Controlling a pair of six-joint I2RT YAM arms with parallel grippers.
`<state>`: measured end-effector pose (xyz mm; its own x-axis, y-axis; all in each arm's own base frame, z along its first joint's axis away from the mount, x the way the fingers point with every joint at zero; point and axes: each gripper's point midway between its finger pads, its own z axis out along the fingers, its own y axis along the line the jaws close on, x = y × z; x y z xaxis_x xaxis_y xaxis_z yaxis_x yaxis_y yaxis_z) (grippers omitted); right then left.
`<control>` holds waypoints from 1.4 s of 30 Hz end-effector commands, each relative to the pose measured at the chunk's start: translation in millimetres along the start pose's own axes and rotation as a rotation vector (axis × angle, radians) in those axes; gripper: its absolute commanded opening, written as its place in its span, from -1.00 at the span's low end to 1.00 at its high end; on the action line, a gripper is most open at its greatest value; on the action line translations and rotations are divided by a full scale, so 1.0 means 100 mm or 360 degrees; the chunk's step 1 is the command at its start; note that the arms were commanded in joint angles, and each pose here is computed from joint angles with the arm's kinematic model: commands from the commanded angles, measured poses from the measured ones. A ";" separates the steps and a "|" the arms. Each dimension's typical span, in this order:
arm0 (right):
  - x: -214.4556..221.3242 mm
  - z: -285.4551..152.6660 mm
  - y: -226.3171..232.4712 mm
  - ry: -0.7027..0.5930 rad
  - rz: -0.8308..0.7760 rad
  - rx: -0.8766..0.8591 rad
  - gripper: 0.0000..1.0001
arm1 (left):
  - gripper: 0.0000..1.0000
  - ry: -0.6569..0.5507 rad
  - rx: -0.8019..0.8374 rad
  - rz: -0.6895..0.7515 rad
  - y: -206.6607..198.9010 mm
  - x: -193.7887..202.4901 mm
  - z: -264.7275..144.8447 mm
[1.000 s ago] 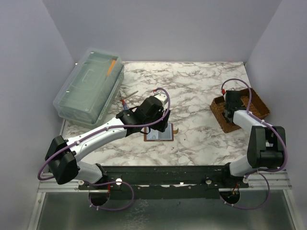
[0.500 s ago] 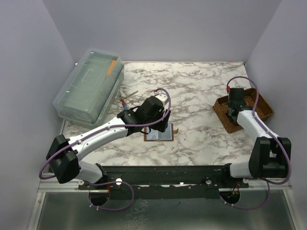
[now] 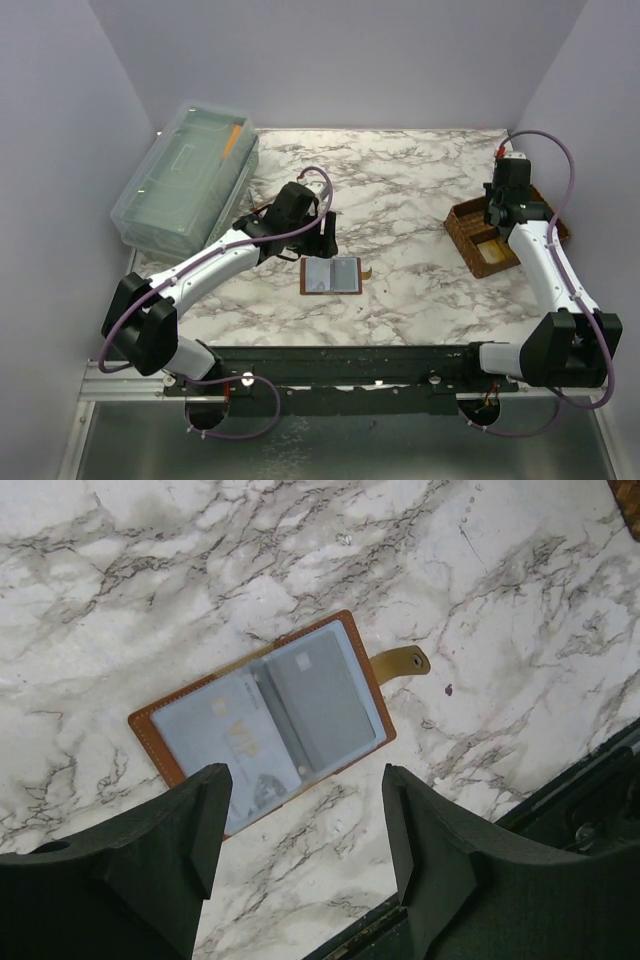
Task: Put the credit cards into the card holder
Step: Pick up the credit card from the storage box.
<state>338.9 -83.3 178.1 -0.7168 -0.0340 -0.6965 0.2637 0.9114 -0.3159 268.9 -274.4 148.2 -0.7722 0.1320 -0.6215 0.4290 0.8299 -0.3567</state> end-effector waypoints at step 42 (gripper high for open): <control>0.21 -2.30 2.58 0.0018 0.0735 -0.2939 -0.99 | -0.22 -0.0090 0.1220 -0.0692 -0.86 -0.64 -0.52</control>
<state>254.3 242.2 227.3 -0.8111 0.3258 -0.4858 -0.4702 0.1309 0.8728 265.8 -325.9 233.4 -0.9384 -0.1762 -0.2973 0.2462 0.2631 -0.9328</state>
